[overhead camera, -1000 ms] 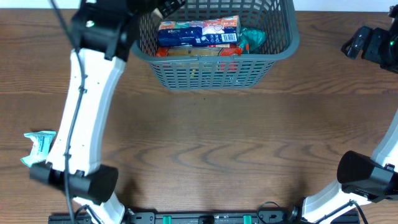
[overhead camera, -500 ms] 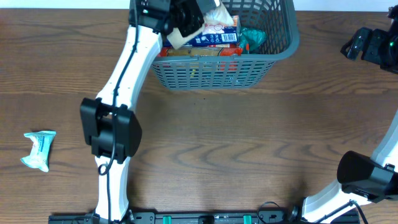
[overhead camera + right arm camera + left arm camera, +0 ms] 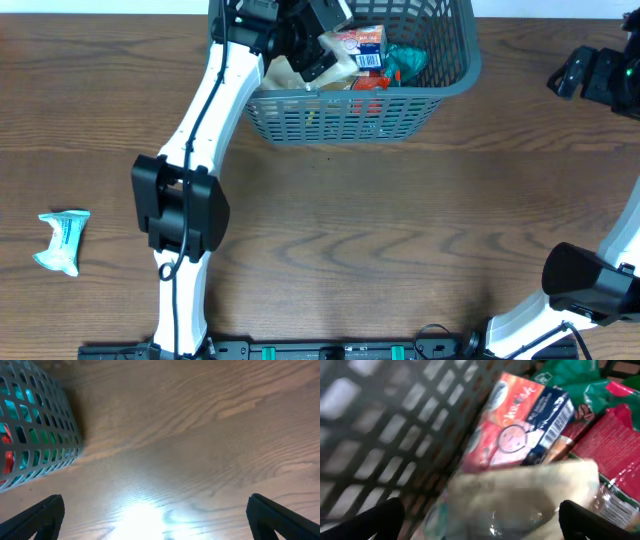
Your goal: Pack container
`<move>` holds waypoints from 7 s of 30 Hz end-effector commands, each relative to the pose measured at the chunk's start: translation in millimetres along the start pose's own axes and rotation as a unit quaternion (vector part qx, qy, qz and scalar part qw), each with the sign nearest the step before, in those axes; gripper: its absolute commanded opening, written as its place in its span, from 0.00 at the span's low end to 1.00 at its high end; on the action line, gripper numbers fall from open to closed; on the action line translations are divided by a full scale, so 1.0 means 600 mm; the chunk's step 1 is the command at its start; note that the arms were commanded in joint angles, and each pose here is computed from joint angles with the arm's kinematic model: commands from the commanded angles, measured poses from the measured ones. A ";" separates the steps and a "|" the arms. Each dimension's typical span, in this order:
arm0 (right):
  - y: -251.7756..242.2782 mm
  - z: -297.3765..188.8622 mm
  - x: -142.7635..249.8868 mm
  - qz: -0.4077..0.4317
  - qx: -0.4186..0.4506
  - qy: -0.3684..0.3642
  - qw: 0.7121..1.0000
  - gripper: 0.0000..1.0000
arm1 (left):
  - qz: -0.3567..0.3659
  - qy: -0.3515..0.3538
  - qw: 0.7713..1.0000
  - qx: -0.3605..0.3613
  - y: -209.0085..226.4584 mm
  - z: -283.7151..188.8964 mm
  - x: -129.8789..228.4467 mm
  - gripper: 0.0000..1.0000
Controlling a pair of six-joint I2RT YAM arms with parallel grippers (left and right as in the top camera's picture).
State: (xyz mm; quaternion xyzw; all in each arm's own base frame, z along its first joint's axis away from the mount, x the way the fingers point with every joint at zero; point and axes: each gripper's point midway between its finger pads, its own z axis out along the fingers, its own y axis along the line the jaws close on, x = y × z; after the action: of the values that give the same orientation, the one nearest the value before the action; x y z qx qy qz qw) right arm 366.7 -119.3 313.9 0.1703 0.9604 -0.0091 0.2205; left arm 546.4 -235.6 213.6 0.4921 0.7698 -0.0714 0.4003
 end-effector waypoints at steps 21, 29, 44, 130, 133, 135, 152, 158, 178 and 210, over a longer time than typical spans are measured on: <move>0.007 0.007 -0.003 -0.019 -0.001 0.002 1.000 0.99 | -0.478 0.201 0.778 -0.354 0.006 -0.674 0.258 0.99; 0.007 0.007 -0.008 -0.019 -0.001 -0.005 1.000 0.99 | -0.532 0.262 0.731 -0.337 -0.106 -0.715 0.328 0.99; 0.007 0.007 -0.014 -0.017 -0.002 -0.012 1.000 0.99 | -0.477 0.334 0.752 -0.308 -0.242 -0.649 0.497 0.98; 0.009 0.007 0.017 0.005 -0.006 0.025 1.000 0.99 | -0.502 0.167 0.828 -0.185 0.120 -0.437 0.294 0.06; 0.009 0.007 0.021 0.001 -0.005 0.031 1.000 0.99 | -0.418 0.089 0.884 -0.190 0.122 -0.448 0.149 0.06; 0.009 0.007 0.022 -0.002 -0.006 0.032 0.999 0.99 | -0.330 0.051 0.925 -0.178 0.101 -0.447 0.062 0.06; 0.009 0.006 0.032 -0.005 -0.005 0.045 0.999 0.99 | 0.186 -0.034 0.972 -0.140 0.043 -0.192 -0.168 0.06; 0.009 0.006 0.032 -0.005 -0.005 0.045 0.999 0.99 | 0.163 0.028 0.982 -0.088 0.046 -0.041 -0.071 0.06; 0.009 0.006 0.025 -0.006 -0.006 0.035 0.999 0.99 | 0.072 0.046 0.990 -0.108 0.071 -0.012 -0.036 0.96; 0.128 -0.228 -0.010 -0.085 -0.046 -0.232 0.968 0.99 | -0.341 0.080 0.900 -0.262 -0.025 -0.670 0.125 0.99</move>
State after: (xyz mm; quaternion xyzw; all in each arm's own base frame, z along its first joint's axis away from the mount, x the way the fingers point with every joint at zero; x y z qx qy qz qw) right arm 358.7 -25.1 438.5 0.0404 0.8954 0.0085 0.4433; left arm 309.7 14.9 441.4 0.0869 0.9012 0.0546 0.4210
